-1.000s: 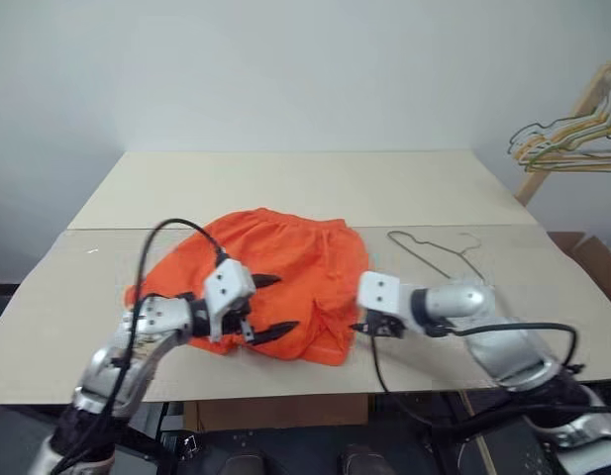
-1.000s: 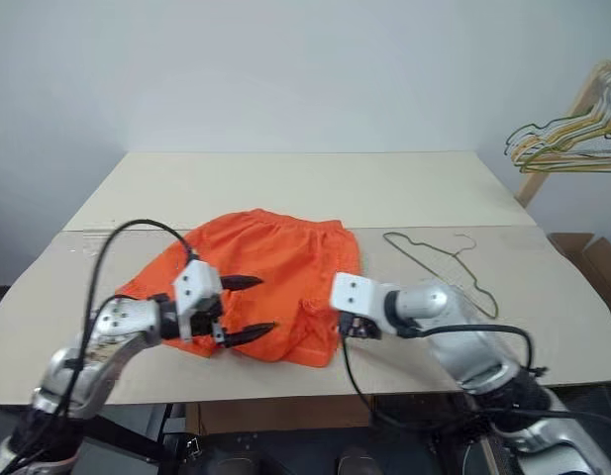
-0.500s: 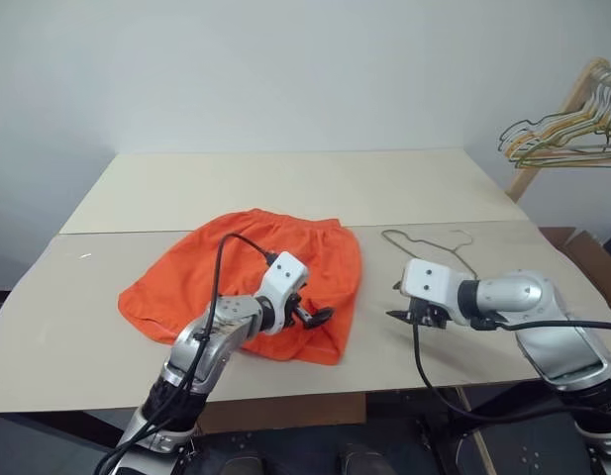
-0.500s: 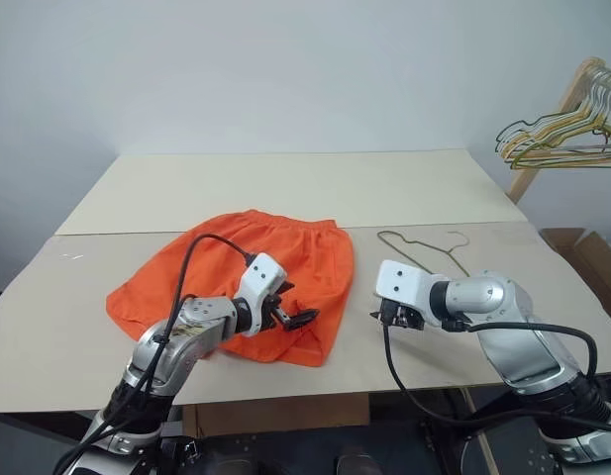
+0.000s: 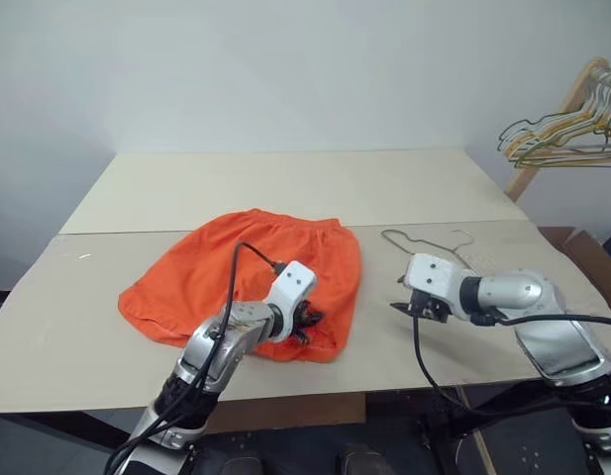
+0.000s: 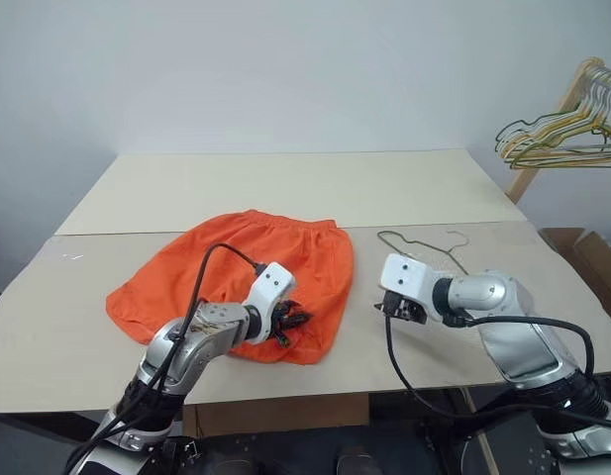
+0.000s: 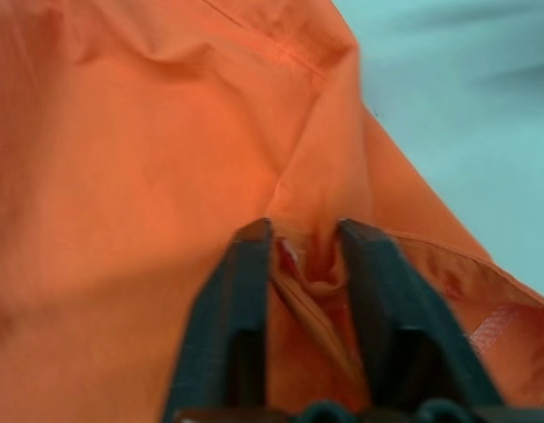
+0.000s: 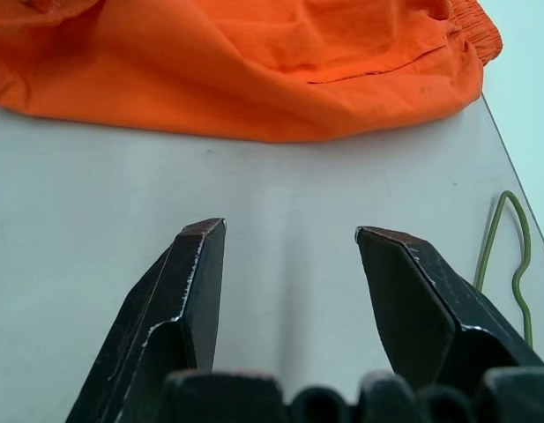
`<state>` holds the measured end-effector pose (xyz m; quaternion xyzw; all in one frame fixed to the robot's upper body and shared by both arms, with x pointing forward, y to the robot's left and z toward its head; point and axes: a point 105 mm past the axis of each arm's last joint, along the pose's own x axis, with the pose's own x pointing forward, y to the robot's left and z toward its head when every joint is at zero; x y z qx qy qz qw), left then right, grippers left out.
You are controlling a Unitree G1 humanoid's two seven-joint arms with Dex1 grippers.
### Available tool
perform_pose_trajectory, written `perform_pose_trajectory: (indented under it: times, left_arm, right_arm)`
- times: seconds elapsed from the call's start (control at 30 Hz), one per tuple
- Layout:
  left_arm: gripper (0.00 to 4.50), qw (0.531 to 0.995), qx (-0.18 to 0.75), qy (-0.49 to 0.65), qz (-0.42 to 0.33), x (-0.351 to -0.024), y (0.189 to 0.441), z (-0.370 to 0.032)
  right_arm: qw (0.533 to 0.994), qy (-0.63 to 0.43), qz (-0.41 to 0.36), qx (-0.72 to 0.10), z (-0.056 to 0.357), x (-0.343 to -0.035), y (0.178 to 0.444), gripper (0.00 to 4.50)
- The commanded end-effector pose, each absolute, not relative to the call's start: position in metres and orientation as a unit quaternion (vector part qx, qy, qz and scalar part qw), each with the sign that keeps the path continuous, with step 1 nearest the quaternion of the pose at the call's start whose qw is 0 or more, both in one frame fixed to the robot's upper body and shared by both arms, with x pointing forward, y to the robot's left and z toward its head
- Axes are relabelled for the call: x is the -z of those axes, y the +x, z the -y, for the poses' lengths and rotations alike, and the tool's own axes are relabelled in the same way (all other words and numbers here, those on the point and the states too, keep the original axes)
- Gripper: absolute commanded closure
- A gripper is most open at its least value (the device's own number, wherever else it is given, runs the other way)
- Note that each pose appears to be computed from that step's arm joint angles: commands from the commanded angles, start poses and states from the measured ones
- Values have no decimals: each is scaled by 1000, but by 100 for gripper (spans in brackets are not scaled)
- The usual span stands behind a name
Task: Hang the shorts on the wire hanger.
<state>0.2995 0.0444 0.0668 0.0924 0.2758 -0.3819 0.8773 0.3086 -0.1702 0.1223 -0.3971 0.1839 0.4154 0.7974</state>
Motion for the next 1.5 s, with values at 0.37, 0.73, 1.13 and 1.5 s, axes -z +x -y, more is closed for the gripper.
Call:
perform_pose_trajectory:
  times: [0.37, 0.73, 1.13, 1.5]
  left_arm:
    - [448, 795, 548, 169, -198, -107, 232, -69]
    - [448, 769, 525, 298, -209, -120, 219, -155]
    - [448, 765, 521, 321, -203, -133, 212, -175]
    - [450, 761, 518, 333, -203, -134, 213, -184]
  right_arm:
    - [763, -521, -54, -380, 167, -144, 354, 166]
    - [662, -598, 21, -451, 140, -113, 372, 166]
    - [597, -602, 82, -523, 103, -96, 366, 166]
    - [570, -630, 55, -525, 102, -78, 379, 222]
